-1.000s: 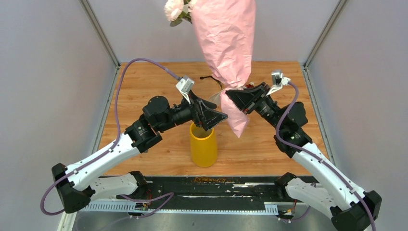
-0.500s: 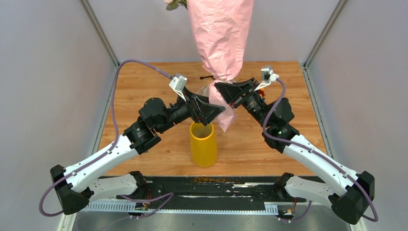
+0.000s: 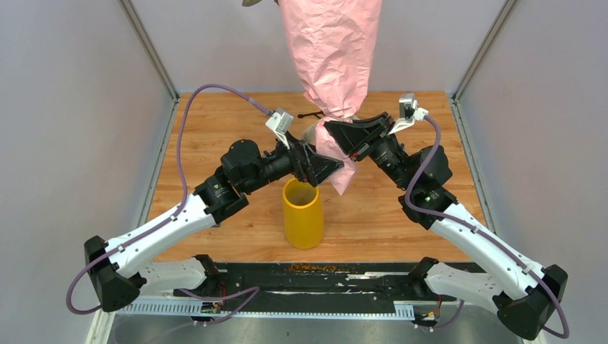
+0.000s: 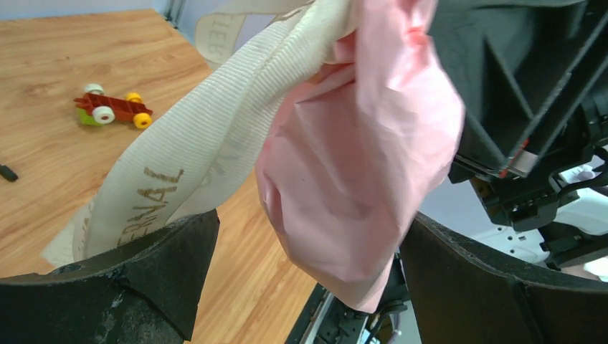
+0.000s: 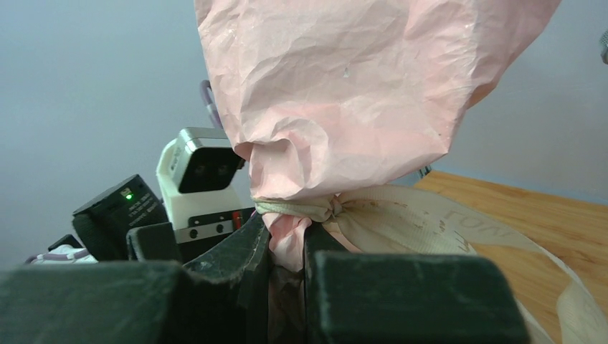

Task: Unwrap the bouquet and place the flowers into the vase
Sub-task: Place the fake flower at the center of the board.

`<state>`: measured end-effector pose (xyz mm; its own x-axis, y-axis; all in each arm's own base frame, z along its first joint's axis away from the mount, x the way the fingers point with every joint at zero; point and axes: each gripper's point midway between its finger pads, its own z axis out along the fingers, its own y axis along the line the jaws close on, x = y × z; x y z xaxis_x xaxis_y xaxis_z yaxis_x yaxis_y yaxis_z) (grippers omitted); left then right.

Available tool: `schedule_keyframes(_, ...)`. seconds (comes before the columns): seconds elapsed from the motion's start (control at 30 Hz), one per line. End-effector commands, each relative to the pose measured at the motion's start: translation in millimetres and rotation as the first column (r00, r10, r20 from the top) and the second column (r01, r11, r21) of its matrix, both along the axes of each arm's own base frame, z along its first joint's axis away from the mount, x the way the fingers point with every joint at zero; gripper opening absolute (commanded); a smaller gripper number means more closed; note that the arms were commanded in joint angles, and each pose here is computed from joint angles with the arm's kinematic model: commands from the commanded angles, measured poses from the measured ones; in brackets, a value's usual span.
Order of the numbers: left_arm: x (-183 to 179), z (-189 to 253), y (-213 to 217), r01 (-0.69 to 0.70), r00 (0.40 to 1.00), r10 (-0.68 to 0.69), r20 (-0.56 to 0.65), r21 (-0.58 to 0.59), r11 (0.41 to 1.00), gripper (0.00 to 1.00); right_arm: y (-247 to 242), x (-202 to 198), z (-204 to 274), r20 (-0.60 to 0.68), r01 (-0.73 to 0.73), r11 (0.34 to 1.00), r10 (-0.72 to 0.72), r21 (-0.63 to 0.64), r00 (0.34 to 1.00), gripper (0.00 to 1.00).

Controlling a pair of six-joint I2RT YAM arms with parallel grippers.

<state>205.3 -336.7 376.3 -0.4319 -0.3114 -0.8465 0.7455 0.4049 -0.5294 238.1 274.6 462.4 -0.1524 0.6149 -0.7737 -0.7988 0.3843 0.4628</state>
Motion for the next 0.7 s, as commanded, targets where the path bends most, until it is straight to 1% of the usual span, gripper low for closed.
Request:
schedule_keyframes(0.0,-9.1,22.7,-15.6,0.084,0.995,-0.082,0.059,-0.038,0.996,0.99,-17.3,-28.9,49.3,0.116,-0.039,0.994,0.027,0.104,0.993,0.0)
schedule_keyframes(0.1,-10.1,21.8,-18.5,0.087,0.994,-0.084,0.067,-0.04,0.995,0.96,-21.0,-29.7,46.7,0.107,-0.03,0.993,0.018,0.113,0.994,0.0)
schedule_keyframes(0.13,-10.3,23.9,-18.5,0.087,0.994,-0.084,0.077,-0.046,0.995,0.91,-21.7,-29.8,44.3,0.102,-0.028,0.993,0.017,0.112,0.995,0.0)
schedule_keyframes(0.17,-10.9,24.0,-18.9,0.089,0.993,-0.085,0.081,-0.048,0.995,0.82,-22.9,-30.8,44.6,0.102,-0.028,0.993,0.016,0.115,0.995,0.0)
schedule_keyframes(0.2,-10.8,25.6,-19.2,0.09,0.992,-0.086,0.091,-0.051,0.995,0.78,-23.7,-31.3,43.6,0.099,-0.027,0.993,0.016,0.117,0.995,0.0)
schedule_keyframes(0.23,-11.8,26.1,-20.1,0.097,0.991,-0.092,0.096,-0.051,0.994,0.68,-24.3,-31.2,41.5,0.092,-0.027,0.993,0.016,0.119,0.996,0.0)
schedule_keyframes(0.27,-11.9,27.6,-20.4,0.099,0.99,-0.093,0.105,-0.051,0.994,0.63,-24.7,-31.6,39.6,0.088,-0.027,0.993,0.016,0.119,0.996,0.0)
schedule_keyframes(0.3,-12.6,28.4,-21.2,0.105,0.989,-0.099,0.11,-0.051,0.993,0.57,-25.0,-31.4,37.6,0.083,-0.025,0.992,0.016,0.12,0.996,0.0)
schedule_keyframes(0.33,-12.5,29.6,-21.6,0.107,0.988,-0.1,0.118,-0.053,0.993,0.54,-25.3,-31.1,35.8,0.078,-0.023,0.993,0.014,0.12,0.997,0.0)
schedule_keyframes(0.37,-12.3,29.9,-22.2,0.108,0.988,-0.101,0.12,-0.052,0.993,0.45,-24.9,-30.2,32.8,0.071,-0.022,0.993,0.014,0.118,0.997,0.0)
schedule_keyframes(0.4,-12.0,30.3,-22.6,0.108,0.987,-0.101,0.124,-0.052,0.993,0.4,-25.0,-29.5,30.9,0.065,-0.02,0.993,0.013,0.118,0.998,0.0)
schedule_keyframes(0.43,-11.9,30.7,-22.8,0.108,0.987,-0.101,0.126,-0.051,0.993,0.3,-24.4,-29.0,28.6,0.06,-0.021,0.993,0.014,0.115,0.998,0.0)
schedule_keyframes(0.47,-11.0,29.9,-22.7,0.104,0.987,-0.098,0.128,-0.046,0.993,0.24,-23.3,-28.0,26.2,0.052,-0.021,0.994,0.016,0.111,0.999,0.0)
schedule_keyframes(0.5,-10.0,28.1,-22.4,0.099,0.987,-0.094,0.134,-0.034,0.994,0.14,-22.5,-27.6,23.6,0.047,-0.022,0.994,0.017,0.106,0.999,0.0)
schedule_keyframes(0.53,-8.6,27.6,-21.7,0.091,0.987,-0.087,0.136,-0.028,0.995,0.09,-22.4,-27.4,22.3,0.045,-0.021,0.995,0.017,0.101,0.999,0.0)
schedule_keyframes(0.57,-8.2,25.5,-20.3,0.085,0.988,-0.082,0.133,-0.016,0.996,0.01,-22.1,-26.9,19.8,0.039,-0.019,0.995,0.015,0.093,0.999,0.0)
schedule_keyframes(0.63,-4.3,23.0,-14.9,0.053,0.986,-0.055,0.159,0.016,0.998,0.0,-22.5,-24.3,10.6,0.016,-0.002,0.998,0.001,0.063,1.0,0.0)
schedule_keyframes(0.67,-2.8,23.6,-11.4,0.035,0.985,-0.038,0.168,0.022,0.999,0.0,-23.9,-22.9,6.7,0.008,0.011,0.999,-0.012,0.049,1.0,0.02)
